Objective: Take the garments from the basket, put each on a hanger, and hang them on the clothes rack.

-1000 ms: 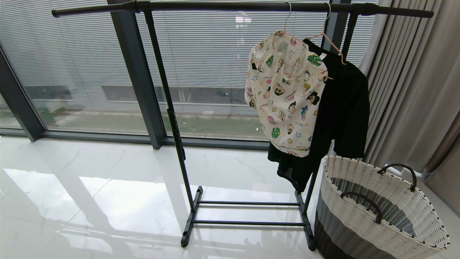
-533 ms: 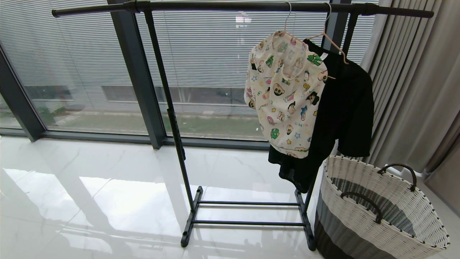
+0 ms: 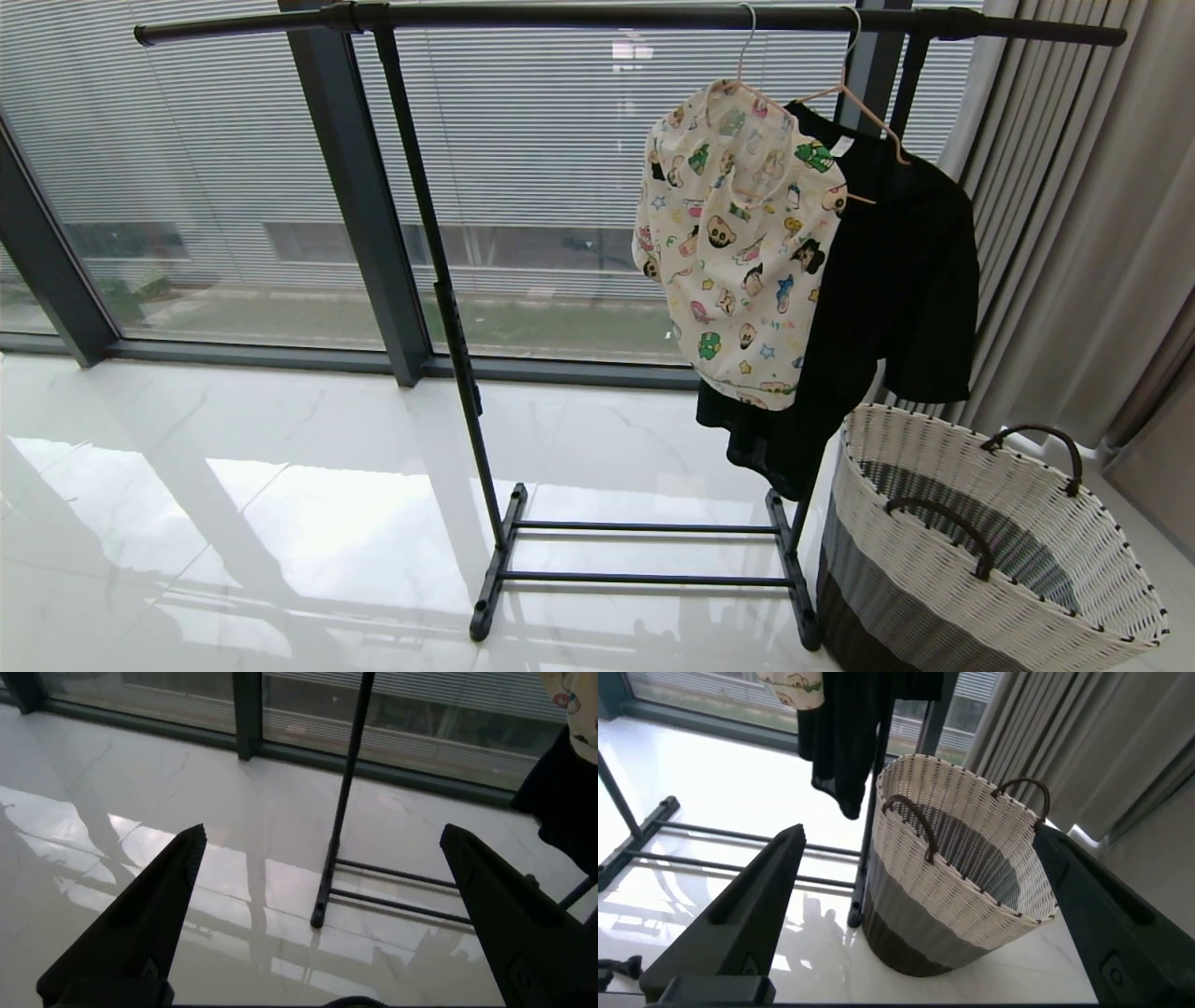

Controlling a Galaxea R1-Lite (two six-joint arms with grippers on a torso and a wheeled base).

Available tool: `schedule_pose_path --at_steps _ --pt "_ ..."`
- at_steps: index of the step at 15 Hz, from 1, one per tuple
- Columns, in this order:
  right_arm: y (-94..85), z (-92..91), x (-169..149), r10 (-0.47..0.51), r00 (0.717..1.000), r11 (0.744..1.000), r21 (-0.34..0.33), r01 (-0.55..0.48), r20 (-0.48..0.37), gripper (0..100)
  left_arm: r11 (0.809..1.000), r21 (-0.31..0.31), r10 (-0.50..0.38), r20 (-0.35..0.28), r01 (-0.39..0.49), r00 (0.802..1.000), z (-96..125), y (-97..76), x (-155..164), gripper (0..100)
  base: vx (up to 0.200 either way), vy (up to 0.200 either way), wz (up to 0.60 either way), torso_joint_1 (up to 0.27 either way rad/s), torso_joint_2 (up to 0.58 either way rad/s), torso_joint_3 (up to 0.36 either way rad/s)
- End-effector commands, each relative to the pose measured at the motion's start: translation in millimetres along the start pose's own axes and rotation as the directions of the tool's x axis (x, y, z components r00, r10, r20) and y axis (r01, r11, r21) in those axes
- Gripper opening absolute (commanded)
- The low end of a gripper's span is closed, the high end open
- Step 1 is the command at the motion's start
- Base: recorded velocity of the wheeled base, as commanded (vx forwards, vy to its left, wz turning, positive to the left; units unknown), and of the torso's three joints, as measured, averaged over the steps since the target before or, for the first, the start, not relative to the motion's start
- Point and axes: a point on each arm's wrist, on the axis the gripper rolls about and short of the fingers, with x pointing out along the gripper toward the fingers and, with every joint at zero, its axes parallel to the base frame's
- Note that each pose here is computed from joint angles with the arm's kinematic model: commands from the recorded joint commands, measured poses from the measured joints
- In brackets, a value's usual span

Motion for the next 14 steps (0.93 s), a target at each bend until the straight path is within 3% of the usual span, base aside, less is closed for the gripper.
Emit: schedule_pose_path --at_steps 1,4,8,10,12,14 --pt "0.4 0.2 0.6 -0.027 1.0 1.0 0.0 0.027 -0.012 100 1.0 0.005 -0.016 -0.004 0.016 1.0 -0.2 0.0 0.1 100 0.0 0.0 0.0 0.0 0.0 0.0" --pt "0.4 0.4 1.5 -0.026 0.999 1.0 0.004 0.026 -0.022 100 0.987 0.021 -0.159 0.001 0.159 0.987 -0.9 2.3 -0.3 100 0.0 0.0 0.0 0.0 0.0 0.0" --pt "0.1 0.0 0.4 -0.045 0.999 0.999 0.011 0.045 -0.012 100 0.987 0.004 -0.158 0.002 0.158 0.987 -1.0 2.4 -0.4 100 0.0 0.0 0.0 0.0 0.0 0.0" --pt "0.3 -0.1 1.3 -0.06 0.998 0.998 0.019 0.061 -0.029 100 0.988 -0.064 -0.143 -0.002 0.142 0.99 -1.4 2.7 -0.4 100 0.0 0.0 0.0 0.0 0.0 0.0" --pt "0.5 -0.6 2.1 -0.095 0.994 0.995 0.027 0.096 -0.05 100 0.988 -0.064 -0.143 -0.002 0.142 0.99 -1.4 2.7 -0.4 100 0.0 0.0 0.0 0.0 0.0 0.0" --pt "0.9 -1.1 -1.4 -0.131 0.991 0.99 0.041 0.132 -0.012 100 0.987 -0.071 -0.146 -0.001 0.145 0.989 -1.5 2.6 -0.5 100 0.0 0.0 0.0 0.0 0.0 0.0"
